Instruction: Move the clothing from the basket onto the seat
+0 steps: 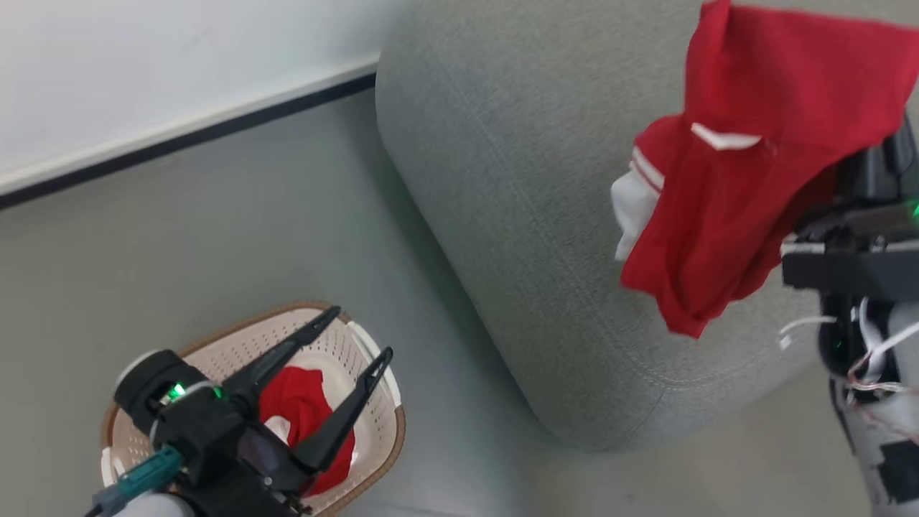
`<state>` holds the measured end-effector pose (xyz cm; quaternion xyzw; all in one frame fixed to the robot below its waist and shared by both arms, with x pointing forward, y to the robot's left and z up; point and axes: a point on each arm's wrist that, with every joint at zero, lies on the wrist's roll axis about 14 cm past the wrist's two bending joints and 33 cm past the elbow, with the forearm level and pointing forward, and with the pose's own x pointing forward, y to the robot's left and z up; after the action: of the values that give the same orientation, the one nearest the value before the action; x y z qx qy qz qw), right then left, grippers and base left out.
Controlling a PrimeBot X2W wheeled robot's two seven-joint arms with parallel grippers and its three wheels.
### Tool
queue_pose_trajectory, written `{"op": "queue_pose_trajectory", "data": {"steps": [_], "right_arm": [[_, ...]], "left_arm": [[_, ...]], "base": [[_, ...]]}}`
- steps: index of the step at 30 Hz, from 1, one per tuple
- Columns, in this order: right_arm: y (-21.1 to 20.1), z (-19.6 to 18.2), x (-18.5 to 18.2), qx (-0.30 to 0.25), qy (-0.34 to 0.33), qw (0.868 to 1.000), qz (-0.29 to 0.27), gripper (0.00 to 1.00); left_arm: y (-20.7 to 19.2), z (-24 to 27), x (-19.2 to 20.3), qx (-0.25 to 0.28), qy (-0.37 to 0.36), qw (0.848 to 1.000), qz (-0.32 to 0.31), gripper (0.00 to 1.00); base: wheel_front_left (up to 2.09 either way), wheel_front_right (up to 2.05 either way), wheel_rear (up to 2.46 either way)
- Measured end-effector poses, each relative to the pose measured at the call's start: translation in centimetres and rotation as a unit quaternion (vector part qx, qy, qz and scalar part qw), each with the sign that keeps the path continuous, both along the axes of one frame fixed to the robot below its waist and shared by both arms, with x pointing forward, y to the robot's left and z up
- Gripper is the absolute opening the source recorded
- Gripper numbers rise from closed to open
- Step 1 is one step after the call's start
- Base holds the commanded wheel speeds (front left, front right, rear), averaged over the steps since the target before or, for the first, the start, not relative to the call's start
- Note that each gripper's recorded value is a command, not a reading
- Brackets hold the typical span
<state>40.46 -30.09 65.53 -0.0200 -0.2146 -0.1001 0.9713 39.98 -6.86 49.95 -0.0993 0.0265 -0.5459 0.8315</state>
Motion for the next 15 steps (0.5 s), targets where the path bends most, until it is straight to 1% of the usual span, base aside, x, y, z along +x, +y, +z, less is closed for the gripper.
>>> {"op": "queue_pose_trajectory", "data": {"steps": [2, 7, 11, 12, 15], "right_arm": [[-0.3, -0.5, 1.2, -0.018, 0.018, 1.000, -0.001, 0.00], [-2.2, -1.8, 4.1, -0.037, 0.054, 0.998, -0.020, 0.00], [-4.2, -1.9, 6.4, -0.037, 0.062, 0.996, -0.052, 0.00], [-4.2, -1.9, 6.4, -0.037, 0.062, 0.996, -0.052, 0.00], [-5.7, -2.7, 7.9, -0.036, 0.075, 0.994, -0.075, 0.00]], "left_arm": [[0.6, -0.2, 0.6, -0.002, -0.001, 1.000, 0.005, 1.00], [2.4, -1.7, 2.0, 0.008, 0.007, 1.000, 0.017, 1.00], [3.7, -3.0, 2.8, 0.014, 0.014, 1.000, 0.023, 1.00], [3.7, -3.0, 2.8, 0.014, 0.014, 1.000, 0.023, 1.00], [4.3, -3.8, 3.5, 0.015, 0.018, 0.999, 0.027, 1.00]], "base": [[0.00, 0.00, 0.00], [0.00, 0.00, 0.00], [0.00, 0.00, 0.00], [0.00, 0.00, 0.00], [0.00, 0.00, 0.00]]}}
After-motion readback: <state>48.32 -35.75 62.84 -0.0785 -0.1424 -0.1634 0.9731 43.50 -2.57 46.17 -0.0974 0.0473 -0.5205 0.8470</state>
